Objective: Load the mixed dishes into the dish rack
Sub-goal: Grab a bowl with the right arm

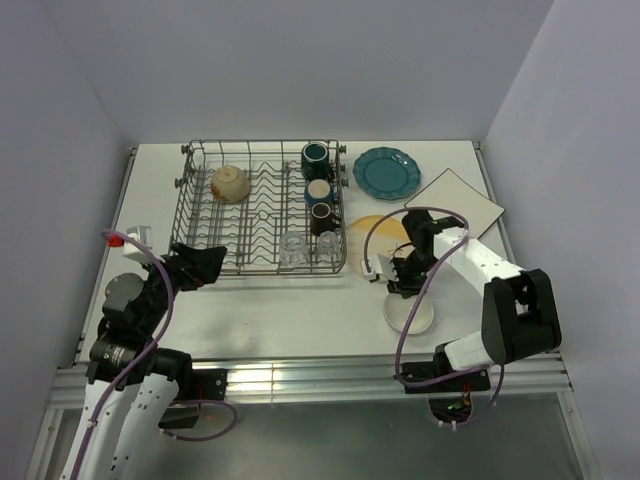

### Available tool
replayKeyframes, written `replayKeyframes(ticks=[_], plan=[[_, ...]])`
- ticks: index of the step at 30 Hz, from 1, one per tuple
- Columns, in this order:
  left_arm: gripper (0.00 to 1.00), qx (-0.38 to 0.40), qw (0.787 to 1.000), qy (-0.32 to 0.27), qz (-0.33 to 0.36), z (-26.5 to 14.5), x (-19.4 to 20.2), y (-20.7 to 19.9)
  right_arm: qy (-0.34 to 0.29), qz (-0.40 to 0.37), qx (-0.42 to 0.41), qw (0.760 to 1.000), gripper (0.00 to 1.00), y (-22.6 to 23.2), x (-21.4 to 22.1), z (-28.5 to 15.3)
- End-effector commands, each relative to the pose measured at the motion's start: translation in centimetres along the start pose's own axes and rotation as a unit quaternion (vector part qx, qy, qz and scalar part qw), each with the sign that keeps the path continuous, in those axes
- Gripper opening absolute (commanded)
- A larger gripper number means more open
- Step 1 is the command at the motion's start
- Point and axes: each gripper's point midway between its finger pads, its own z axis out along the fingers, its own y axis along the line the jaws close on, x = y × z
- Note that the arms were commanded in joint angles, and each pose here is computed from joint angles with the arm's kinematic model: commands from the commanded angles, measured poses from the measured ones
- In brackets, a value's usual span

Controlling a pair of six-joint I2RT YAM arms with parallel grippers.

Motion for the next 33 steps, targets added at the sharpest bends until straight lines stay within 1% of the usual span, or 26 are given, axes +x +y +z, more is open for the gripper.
replayKeyframes(ticks=[1, 4, 5, 7, 8, 10, 12, 15, 16, 18, 22, 27, 28, 30, 31, 33], plan=[[0.99, 0.011, 1.0, -0.005, -0.009, 0.1, -0.1, -0.4, -0.006, -0.002, -0.009, 1.0, 0.42, 0.6, -0.4, 1.0], [0.99, 0.013, 1.0, -0.006, -0.012, 0.1, -0.2, -0.5, -0.007, 0.003, -0.015, 1.0, 0.34, 1.1, -0.3, 1.4], [0.99, 0.014, 1.0, -0.007, -0.012, 0.1, -0.2, -0.6, -0.008, 0.005, -0.017, 1.0, 0.28, 1.2, -0.3, 1.5], [0.99, 0.015, 1.0, -0.006, -0.015, 0.1, -0.2, -0.6, -0.009, 0.007, -0.018, 1.0, 0.22, 1.3, -0.4, 1.4], [0.99, 0.017, 1.0, -0.006, -0.017, 0.1, -0.2, -0.7, -0.01, 0.008, -0.019, 1.0, 0.15, 1.3, -0.4, 1.3], [0.99, 0.021, 1.0, -0.008, -0.022, 0.1, -0.2, -0.8, -0.015, 0.01, -0.02, 1.0, 0.08, 1.4, -0.7, 1.1], [0.99, 0.046, 0.998, -0.018, -0.038, 0.2, -0.6, -1.8, -0.032, 0.013, -0.022, 0.999, 0.0, 1.4, -1.5, 0.5], [0.99, 0.083, 0.994, -0.025, -0.066, 0.6, -0.9, -3.2, -0.058, 0.021, -0.017, 0.998, 0.0, 1.2, -3.1, -1.1], [0.99, 0.09, 0.993, -0.024, -0.071, 0.7, -0.9, -3.4, -0.079, 0.026, -0.014, 0.996, 0.0, 1.1, -4.1, -1.7], [0.99, 0.112, 0.99, -0.019, -0.088, 1.0, -1.1, -4.4, -0.102, 0.028, -0.008, 0.994, 0.0, 0.7, -5.7, -3.5], [0.99, 0.127, 0.987, -0.004, -0.101, 1.5, -1.5, -5.5, -0.17, 0.042, 0.006, 0.985, 0.0, 0.0, -9.5, -6.8], [0.99, 0.129, 0.986, 0.008, -0.107, 1.9, -1.6, -6.0, -0.229, 0.052, 0.012, 0.972, 0.0, -0.5, -13.0, -10.3], [0.99, 0.132, 0.985, 0.006, -0.108, 1.9, -1.7, -6.1, -0.238, 0.076, 0.01, 0.968, 0.0, -0.6, -13.5, -10.7], [0.99, 0.138, 0.984, 0.003, -0.115, 1.9, -1.9, -6.4, -0.261, 0.089, 0.028, 0.961, 0.0, -1.8, -14.9, -11.9], [0.99, 0.14, 0.983, 0.002, -0.118, 1.9, -2.0, -6.5, -0.268, 0.136, 0.027, 0.954, 0.0, -2.2, -15.4, -12.3], [0.99, 0.145, 0.981, 0.006, -0.126, 2.1, -2.0, -6.7, -0.284, 0.148, 0.058, 0.946, 0.0, -4.1, -16.4, -13.5]])
